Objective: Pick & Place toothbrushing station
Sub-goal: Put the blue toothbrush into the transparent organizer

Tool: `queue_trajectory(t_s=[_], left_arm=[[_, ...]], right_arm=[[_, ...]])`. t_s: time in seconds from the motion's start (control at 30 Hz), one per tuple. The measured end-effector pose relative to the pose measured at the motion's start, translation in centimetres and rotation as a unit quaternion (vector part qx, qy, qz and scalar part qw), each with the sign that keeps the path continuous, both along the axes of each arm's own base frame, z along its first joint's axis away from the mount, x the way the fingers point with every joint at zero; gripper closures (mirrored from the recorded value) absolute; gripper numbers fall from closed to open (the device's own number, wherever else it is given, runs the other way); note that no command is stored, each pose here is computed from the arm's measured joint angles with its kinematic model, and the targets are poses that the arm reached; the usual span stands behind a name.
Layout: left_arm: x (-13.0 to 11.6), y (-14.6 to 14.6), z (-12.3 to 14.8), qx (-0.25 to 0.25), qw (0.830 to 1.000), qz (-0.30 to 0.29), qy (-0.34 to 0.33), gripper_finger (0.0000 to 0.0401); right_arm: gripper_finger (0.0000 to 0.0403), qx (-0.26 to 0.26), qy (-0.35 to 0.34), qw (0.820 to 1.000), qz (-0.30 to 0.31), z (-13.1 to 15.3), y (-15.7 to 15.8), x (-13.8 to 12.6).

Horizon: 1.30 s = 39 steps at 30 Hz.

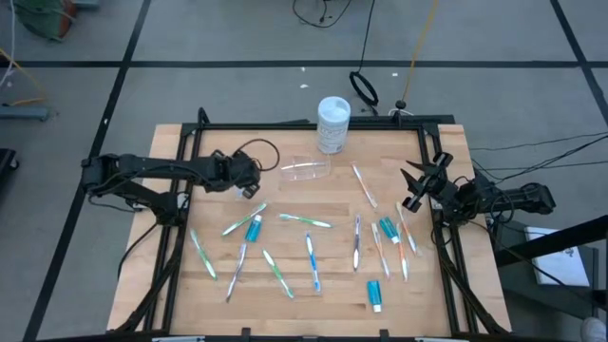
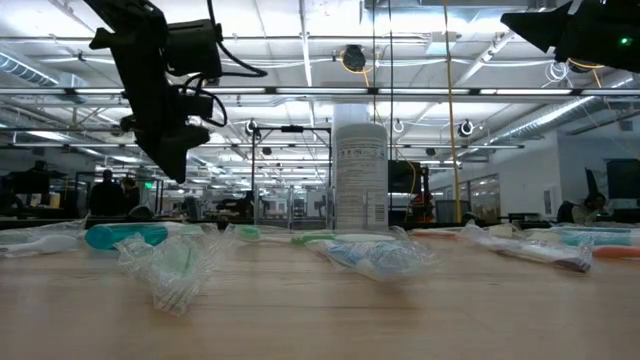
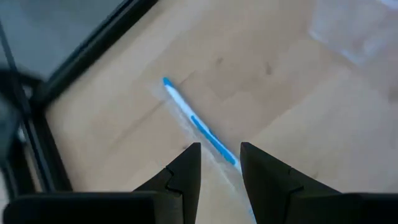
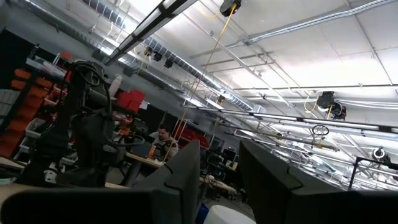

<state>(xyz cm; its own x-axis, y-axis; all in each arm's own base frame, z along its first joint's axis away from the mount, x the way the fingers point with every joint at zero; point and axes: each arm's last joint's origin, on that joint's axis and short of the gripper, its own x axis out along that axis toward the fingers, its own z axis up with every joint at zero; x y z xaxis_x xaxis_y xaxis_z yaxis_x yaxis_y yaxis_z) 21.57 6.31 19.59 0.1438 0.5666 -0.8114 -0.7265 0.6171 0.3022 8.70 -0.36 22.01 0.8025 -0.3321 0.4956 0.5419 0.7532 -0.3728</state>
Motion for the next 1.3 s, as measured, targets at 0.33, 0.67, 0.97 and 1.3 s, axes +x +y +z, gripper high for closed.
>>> queue_trajectory(t_s=[0.33, 0.67, 0.97, 1.3], left_arm=[[-0.1, 0.6, 0.0, 0.078, 0.810, -0.478, 0.332, 0.0284], [-0.2, 0.9, -1.5, 0.048, 0.651, -0.657, 0.378, 0.0284], [1.1, 1.3, -5.9, 0.011, 0.501, -0.742, 0.445, 0.0284], [2.4, 1.9, -8.5, 0.017, 0.476, -0.738, 0.479, 0.0296]], right_arm=[[0.0298, -0.005, 0.000, 1.000, -0.003, 0.0, 0.0, 0.0], [0.0298, 0.001, -0.002, 1.000, 0.000, 0.0, 0.0, 0.0], [0.0298, 0.000, -0.002, 1.000, 0.000, 0.0, 0.0, 0.0], [0.0298, -0.001, -0.001, 1.000, -0.001, 0.0, 0.0, 0.0]])
